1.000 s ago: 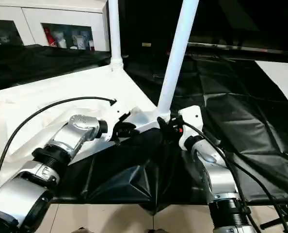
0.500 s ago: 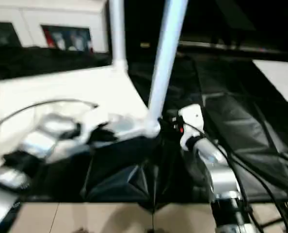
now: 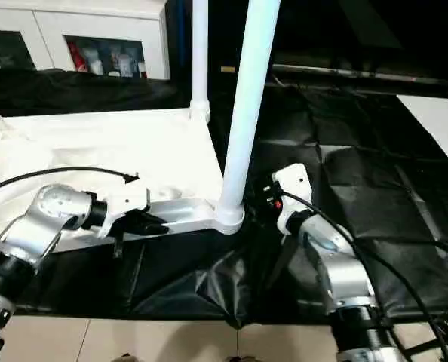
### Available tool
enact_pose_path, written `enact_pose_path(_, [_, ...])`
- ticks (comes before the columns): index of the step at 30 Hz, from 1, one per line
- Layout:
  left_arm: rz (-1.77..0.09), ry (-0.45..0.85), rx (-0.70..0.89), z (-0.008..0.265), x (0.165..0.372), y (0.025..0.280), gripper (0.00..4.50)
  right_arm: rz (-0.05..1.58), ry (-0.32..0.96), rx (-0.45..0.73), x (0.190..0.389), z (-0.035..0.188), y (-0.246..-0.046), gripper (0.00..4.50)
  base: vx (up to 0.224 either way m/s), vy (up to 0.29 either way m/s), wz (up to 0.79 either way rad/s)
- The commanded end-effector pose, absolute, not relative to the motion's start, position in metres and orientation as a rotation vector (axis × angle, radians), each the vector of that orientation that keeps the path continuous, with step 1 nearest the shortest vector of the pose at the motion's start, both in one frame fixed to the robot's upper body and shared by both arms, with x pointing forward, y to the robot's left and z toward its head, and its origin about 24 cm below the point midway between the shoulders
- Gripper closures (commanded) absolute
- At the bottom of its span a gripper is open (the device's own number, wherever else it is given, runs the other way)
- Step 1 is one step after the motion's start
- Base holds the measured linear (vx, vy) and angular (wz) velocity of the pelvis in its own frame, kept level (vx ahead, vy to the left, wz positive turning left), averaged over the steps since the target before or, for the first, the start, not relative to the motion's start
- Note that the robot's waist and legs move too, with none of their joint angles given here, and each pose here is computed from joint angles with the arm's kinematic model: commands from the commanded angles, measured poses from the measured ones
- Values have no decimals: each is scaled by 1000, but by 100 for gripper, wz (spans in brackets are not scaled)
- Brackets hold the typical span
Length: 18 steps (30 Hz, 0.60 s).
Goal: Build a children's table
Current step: Rotate leg to tighten
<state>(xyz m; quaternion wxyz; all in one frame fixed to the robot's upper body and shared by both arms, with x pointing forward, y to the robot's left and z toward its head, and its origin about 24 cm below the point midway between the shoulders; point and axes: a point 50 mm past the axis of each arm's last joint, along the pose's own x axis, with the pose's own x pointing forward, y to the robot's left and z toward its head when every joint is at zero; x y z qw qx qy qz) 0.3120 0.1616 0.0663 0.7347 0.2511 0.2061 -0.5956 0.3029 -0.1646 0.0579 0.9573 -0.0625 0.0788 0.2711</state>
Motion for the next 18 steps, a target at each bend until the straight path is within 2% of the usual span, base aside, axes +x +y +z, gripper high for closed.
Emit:
enact_pose_path(1, [-1375,413,544,71,309,149,385,591,193,-127,301,52,-160,47,0,0,0])
enact_pose_path(3, [-1380,391,517,78,311,143,355,581,200,-134,300,50,-165,47,0,0,0])
enact_pose_path(6, [-1372,386,532,80,312,139,342,577,204,-136,299,50,-167,47,0,0,0])
enact_pose_path(9, [-1373,396,535,79,312,135,305,581,205,-135,298,50,-167,47,0,0,0])
enact_pose_path(18, [-1315,416,587,70,319,125,305,602,208,-140,295,50,-165,47,0,0,0])
